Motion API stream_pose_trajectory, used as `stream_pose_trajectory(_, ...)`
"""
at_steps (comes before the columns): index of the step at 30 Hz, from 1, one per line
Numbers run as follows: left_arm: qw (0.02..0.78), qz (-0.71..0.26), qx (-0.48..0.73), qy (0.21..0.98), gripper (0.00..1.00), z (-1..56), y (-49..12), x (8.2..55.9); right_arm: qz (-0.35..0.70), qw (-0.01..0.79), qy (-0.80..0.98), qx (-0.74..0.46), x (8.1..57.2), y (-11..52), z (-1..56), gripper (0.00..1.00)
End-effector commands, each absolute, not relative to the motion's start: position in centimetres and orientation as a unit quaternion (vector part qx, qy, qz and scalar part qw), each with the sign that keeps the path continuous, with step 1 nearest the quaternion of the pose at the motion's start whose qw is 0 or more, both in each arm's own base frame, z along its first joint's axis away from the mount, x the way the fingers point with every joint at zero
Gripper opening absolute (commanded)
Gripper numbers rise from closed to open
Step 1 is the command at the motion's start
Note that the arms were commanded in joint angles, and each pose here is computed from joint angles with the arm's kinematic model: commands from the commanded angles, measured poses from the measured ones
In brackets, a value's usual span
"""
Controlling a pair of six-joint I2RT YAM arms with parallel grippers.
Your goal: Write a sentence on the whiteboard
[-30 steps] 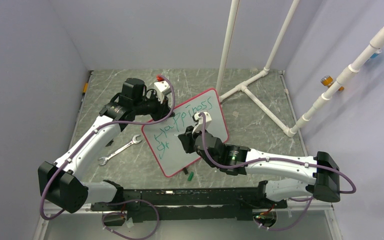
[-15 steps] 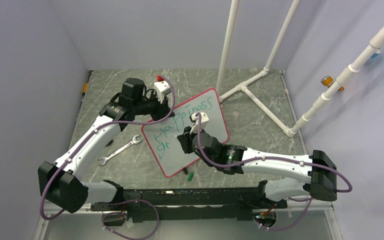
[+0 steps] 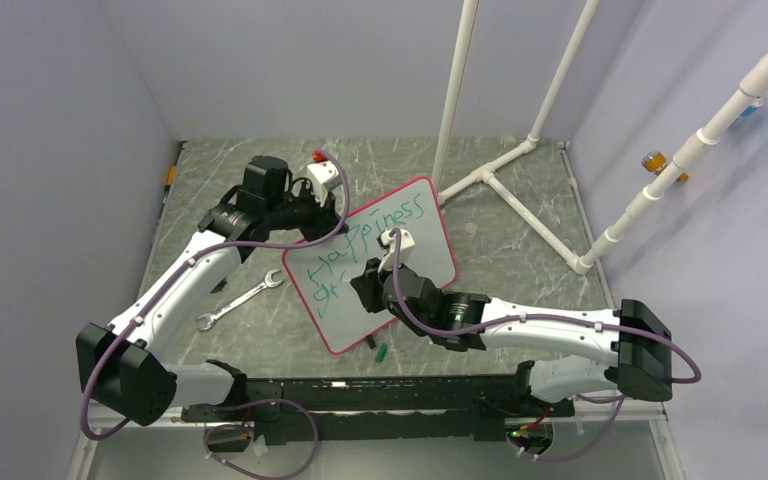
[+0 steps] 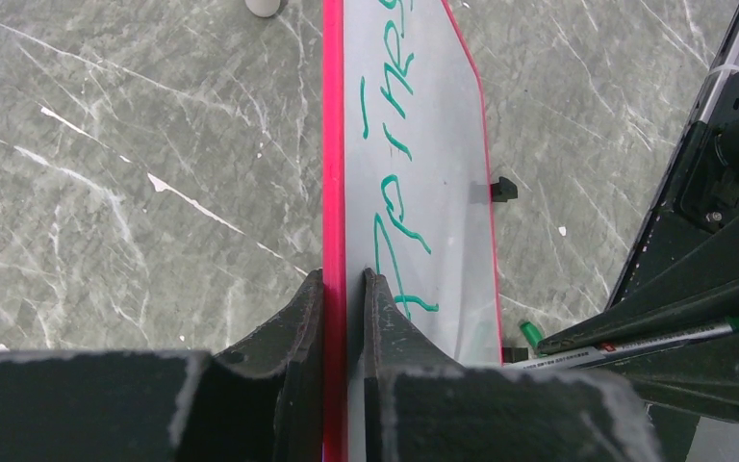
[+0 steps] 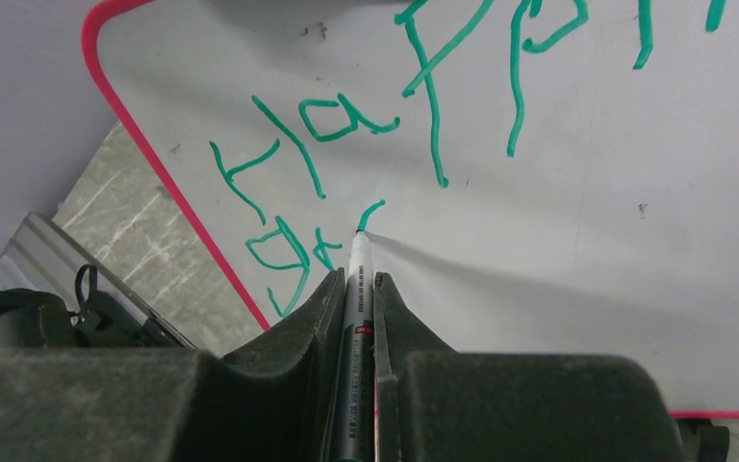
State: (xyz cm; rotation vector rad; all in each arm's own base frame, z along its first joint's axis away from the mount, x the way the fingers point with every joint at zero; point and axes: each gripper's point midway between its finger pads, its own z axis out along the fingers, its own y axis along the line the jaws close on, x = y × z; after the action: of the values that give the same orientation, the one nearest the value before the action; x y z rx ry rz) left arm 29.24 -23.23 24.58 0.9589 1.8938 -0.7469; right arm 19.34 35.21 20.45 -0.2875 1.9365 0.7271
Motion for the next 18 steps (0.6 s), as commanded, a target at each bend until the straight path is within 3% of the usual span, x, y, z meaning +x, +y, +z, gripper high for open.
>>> stream_pose_trajectory(1, 0.478, -0.267, 0.399, 0.735, 0.0, 26.7, -22.8, 30.5, 0.304, 0.492, 0.808, -0.11, 19.1, 35.0, 19.2, 0.0)
stream_pose_trajectory(18, 0.477, -0.268, 0.4, 0.735, 0.0, 26.7, -22.8, 30.4, 0.263, 0.509, 0.816, -0.083, 20.0, 32.8, 19.8, 0.0)
